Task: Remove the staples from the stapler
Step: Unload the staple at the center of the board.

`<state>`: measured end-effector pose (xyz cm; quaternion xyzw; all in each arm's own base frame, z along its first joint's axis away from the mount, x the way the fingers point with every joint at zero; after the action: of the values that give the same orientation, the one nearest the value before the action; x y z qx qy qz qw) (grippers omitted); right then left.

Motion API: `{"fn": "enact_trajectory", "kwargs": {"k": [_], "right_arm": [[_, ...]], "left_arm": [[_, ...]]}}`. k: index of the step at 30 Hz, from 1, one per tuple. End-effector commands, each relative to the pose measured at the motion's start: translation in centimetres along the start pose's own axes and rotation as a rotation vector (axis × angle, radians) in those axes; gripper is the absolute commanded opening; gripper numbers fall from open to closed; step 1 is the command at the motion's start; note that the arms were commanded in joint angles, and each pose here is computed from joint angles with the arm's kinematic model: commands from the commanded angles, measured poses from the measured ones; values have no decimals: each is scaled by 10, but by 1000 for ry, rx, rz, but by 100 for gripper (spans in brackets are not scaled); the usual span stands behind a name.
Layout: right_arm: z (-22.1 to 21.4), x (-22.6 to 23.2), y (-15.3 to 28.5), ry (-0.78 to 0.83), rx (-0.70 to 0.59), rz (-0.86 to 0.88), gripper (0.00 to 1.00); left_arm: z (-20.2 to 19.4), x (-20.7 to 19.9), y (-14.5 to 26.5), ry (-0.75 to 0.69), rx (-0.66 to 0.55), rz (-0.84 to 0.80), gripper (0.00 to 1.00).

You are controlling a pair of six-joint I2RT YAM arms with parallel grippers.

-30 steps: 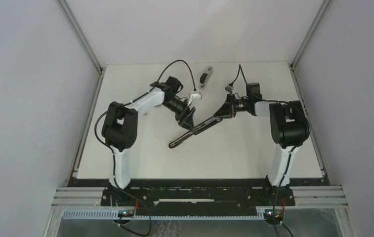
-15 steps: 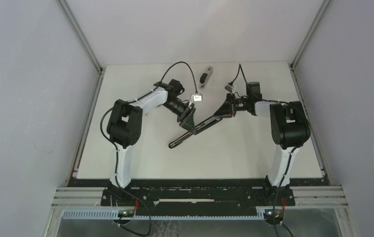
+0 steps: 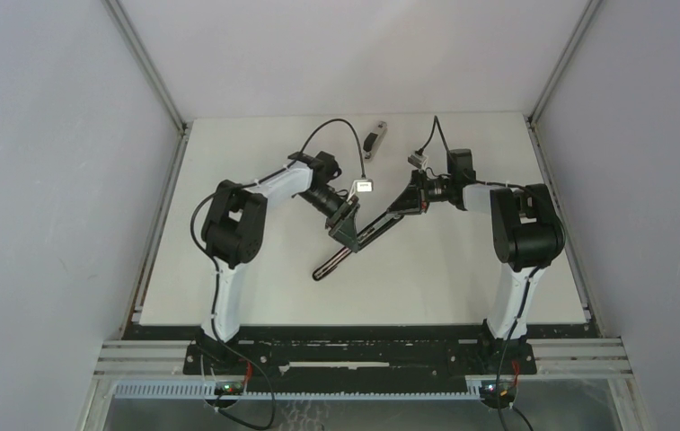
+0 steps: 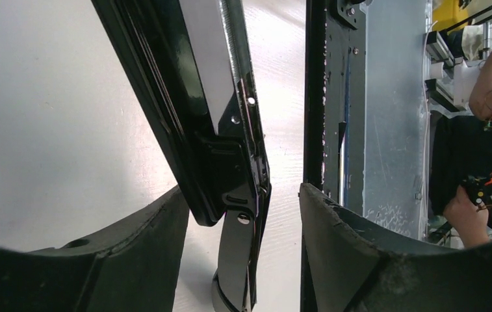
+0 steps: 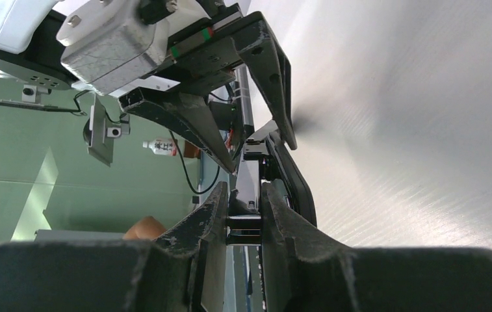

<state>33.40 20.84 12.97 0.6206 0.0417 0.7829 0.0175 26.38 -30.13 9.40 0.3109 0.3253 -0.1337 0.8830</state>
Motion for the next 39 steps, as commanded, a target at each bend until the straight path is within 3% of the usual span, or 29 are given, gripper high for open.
{"fn": "enact_trajectory", "kwargs": {"k": [1,10,21,39], "right_arm": [[3,36,2,99,34,61,4],[3,37,2,104,34,61,4],[4,35,3,100,29,57,4],[3,32,2,93,29,53,5]], "left_arm": [[17,-2,0,-19,-48,-13,69],[23,-1,-3,1,-85,-27,67],[3,-6,-4,-1,-19,-70,69],[16,-8,-7,6,-62,-89,63]]}}
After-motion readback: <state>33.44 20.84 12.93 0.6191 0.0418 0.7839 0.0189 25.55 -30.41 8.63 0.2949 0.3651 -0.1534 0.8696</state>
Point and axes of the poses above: each gripper's point midway between its finger pads, its own y axis back along the fingers, its own x axis along the line the jaws close on, z = x × y, the point moved 1 cm from there along y, back along the fingers, and after that the axes turned 5 degrees about -y, right-handed, at the moved point
